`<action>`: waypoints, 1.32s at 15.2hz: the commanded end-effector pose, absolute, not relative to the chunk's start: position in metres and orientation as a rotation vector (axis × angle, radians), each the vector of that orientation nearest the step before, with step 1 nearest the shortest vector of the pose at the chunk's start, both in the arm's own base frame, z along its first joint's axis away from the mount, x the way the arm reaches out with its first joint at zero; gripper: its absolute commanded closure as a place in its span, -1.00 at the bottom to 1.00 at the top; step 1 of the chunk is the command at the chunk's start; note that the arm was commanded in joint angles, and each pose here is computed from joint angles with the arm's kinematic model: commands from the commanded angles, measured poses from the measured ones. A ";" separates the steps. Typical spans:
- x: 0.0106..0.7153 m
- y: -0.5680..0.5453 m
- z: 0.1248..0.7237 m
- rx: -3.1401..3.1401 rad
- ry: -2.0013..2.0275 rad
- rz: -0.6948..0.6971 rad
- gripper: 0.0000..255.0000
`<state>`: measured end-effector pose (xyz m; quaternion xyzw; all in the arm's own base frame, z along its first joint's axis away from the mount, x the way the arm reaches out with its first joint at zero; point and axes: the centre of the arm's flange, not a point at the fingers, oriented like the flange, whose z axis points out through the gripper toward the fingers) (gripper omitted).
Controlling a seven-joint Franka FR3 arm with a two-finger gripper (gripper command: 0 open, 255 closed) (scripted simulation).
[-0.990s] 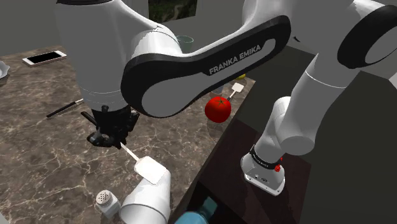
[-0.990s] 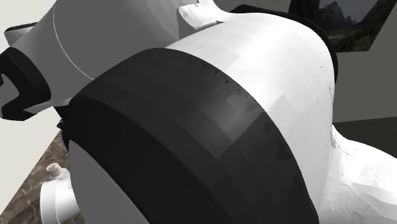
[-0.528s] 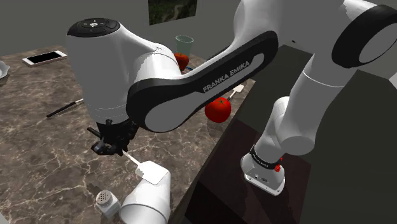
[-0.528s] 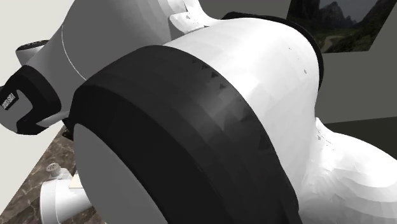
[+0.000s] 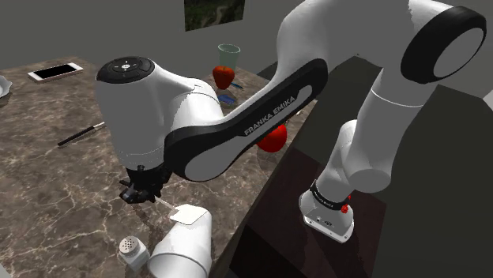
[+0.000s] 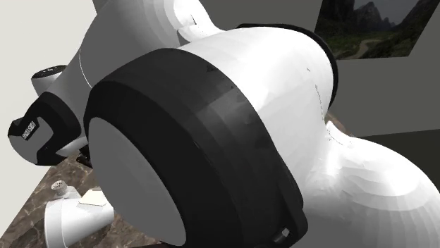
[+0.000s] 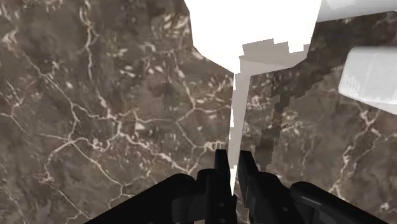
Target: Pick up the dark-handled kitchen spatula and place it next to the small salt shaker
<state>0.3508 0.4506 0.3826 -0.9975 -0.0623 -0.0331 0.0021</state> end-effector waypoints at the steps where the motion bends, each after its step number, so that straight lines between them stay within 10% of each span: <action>1: 0.351 0.450 0.372 -3.129 -0.196 -0.104 1.00; 12: 0.351 0.450 0.350 -3.129 -0.196 -0.104 1.00; 13: 0.350 0.450 0.350 -3.129 -0.196 -0.104 -1.00; 20: 0.349 0.450 0.377 -3.129 -0.196 -0.104 -1.00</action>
